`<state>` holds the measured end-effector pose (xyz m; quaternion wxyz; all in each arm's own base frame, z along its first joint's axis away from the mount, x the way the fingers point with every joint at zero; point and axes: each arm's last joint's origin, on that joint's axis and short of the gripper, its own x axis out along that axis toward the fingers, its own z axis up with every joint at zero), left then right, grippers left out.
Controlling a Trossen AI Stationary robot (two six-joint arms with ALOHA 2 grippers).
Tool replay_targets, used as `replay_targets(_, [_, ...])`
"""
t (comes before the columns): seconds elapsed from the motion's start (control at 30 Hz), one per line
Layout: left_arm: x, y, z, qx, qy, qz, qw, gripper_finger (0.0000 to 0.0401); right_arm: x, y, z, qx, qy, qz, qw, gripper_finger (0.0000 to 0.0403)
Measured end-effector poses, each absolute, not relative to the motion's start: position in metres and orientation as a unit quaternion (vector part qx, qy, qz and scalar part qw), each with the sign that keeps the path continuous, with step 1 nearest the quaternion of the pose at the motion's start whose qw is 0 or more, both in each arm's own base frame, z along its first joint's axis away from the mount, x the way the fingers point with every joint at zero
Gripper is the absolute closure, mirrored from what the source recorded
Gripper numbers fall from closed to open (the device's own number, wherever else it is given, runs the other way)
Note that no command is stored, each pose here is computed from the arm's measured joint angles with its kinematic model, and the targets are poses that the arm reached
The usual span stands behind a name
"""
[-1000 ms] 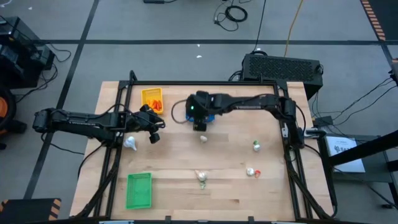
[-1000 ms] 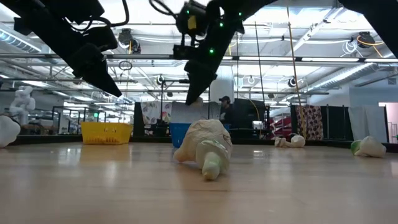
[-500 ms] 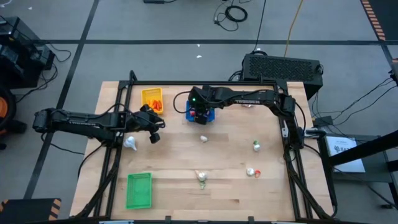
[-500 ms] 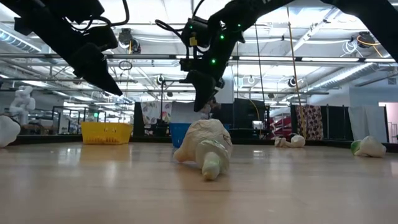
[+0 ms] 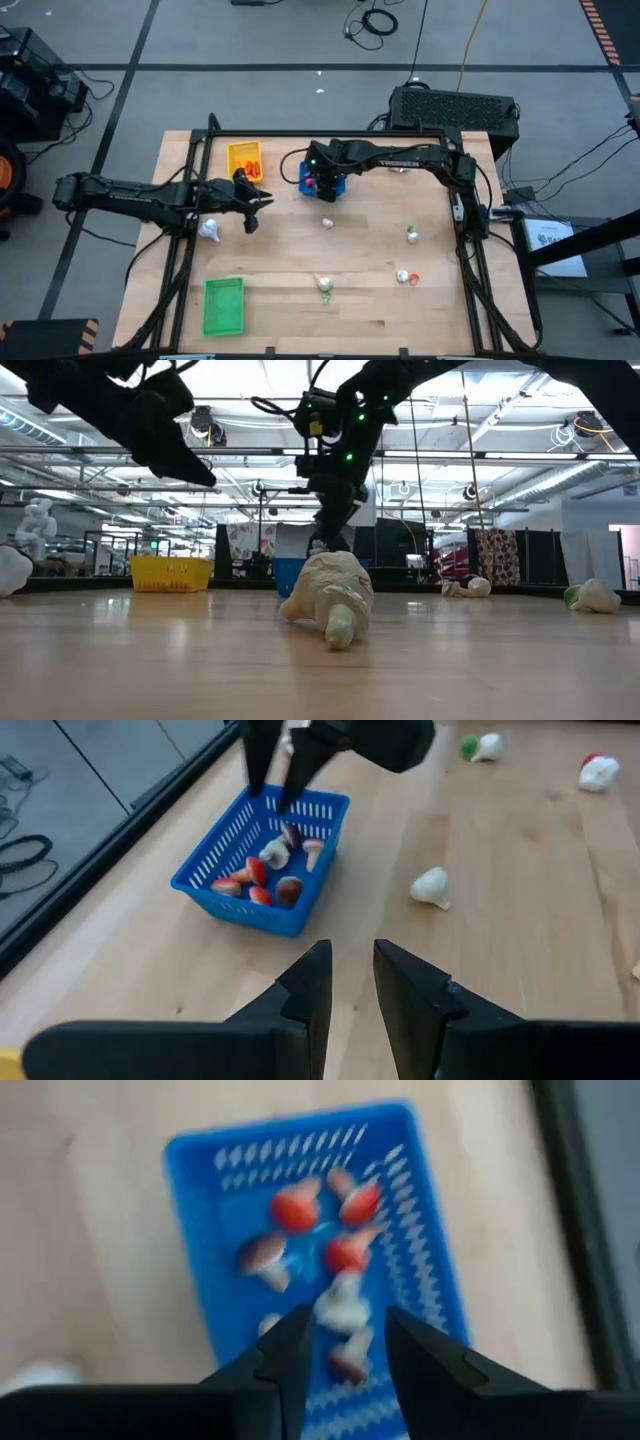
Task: Sort produce into baskets
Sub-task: Put the green mushroom into the blue bin
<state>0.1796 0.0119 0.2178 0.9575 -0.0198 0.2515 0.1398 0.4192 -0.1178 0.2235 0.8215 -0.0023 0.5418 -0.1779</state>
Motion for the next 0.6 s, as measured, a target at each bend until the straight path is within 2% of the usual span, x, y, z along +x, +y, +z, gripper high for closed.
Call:
replay_targets(0.23, [0.16,-0.003,0.236,-0.028,0.2,0.08,0.976,0.0315,0.418,-0.069,0.228,0.055,0.57,-0.098,0.814,0.0283])
replay_targets(0.4, [0.145,-0.014,0.244,-0.073,0.189,-0.012,0.979,0.0315,0.422,-0.01,0.228,0.033,0.577,-0.058,0.814,0.0284])
replay_targets(0.6, [0.142,-0.024,0.249,-0.047,0.165,-0.059,0.983,0.0315,0.418,0.074,0.227,-0.006,0.569,0.013,0.822,0.0284])
